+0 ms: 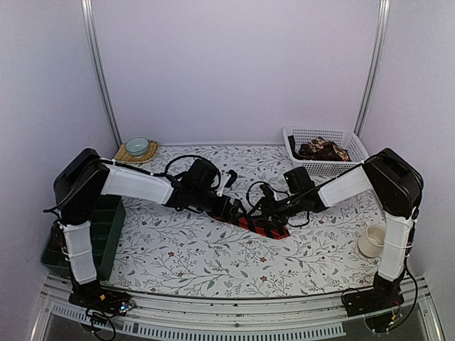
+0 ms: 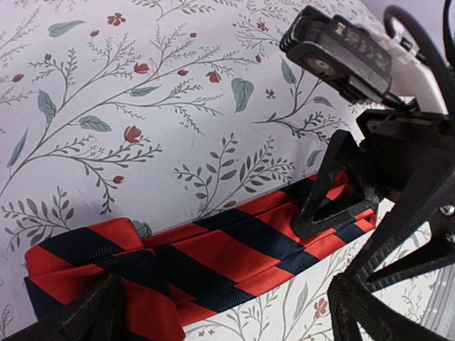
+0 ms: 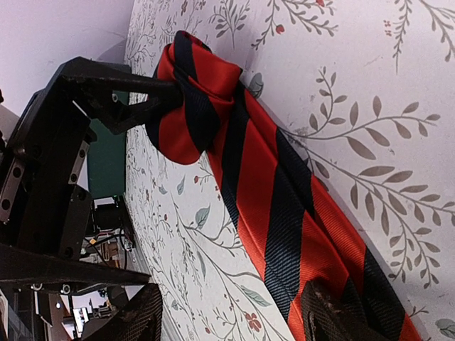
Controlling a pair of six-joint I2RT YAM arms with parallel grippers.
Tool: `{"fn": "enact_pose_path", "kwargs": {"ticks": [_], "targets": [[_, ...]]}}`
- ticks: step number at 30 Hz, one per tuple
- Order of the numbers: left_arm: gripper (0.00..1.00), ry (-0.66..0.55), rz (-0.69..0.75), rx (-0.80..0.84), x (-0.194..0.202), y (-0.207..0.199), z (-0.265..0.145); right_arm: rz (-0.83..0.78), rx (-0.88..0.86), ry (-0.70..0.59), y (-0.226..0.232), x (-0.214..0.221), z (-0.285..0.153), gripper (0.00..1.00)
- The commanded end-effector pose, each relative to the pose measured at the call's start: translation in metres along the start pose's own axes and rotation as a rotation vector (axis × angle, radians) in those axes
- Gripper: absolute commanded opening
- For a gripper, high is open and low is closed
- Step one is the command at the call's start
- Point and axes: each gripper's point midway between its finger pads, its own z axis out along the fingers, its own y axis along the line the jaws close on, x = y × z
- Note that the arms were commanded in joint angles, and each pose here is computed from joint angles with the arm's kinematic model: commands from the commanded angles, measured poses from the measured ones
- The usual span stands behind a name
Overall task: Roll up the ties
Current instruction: Roll the tie at the center of the board.
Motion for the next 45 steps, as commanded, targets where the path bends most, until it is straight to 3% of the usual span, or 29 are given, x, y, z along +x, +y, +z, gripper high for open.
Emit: {"fn": "enact_pose_path", "kwargs": {"ticks": [1,6,12,19,23,31,36,45], "targets": [[1.0,0.06,-0.009,0.074,0.015,-0.014,-0.016,-0.01,0.02,-0.023,0.004,-0.003,-0.01,0.67],[1.0,-0.051,0.097,0.072,-0.034,-0.021,-0.049,-0.008,0.041,0.0,-0.003,-0.001,-0.007,0.66],[1.0,-0.09,0.305,0.021,-0.075,-0.01,-0.087,-0.022,0.073,0.025,-0.011,-0.001,-0.004,0.66],[1.0,0.023,0.713,0.069,-0.051,0.018,-0.106,-0.051,0.091,0.039,-0.013,-0.001,-0.003,0.66],[1.0,0.029,0.904,0.148,-0.028,0.035,-0.114,-0.061,0.088,0.049,-0.013,-0.002,-0.002,0.65],[1.0,0.131,1.005,0.211,-0.026,0.073,-0.082,-0.071,0.118,0.076,-0.023,0.001,0.002,0.65],[1.0,0.143,1.014,0.363,-0.031,0.068,-0.06,-0.074,0.126,0.076,-0.025,0.0,0.003,0.64],[1.0,0.155,1.036,0.423,-0.03,0.068,-0.044,-0.082,0.12,0.071,-0.019,0.0,0.0,0.63]]}}
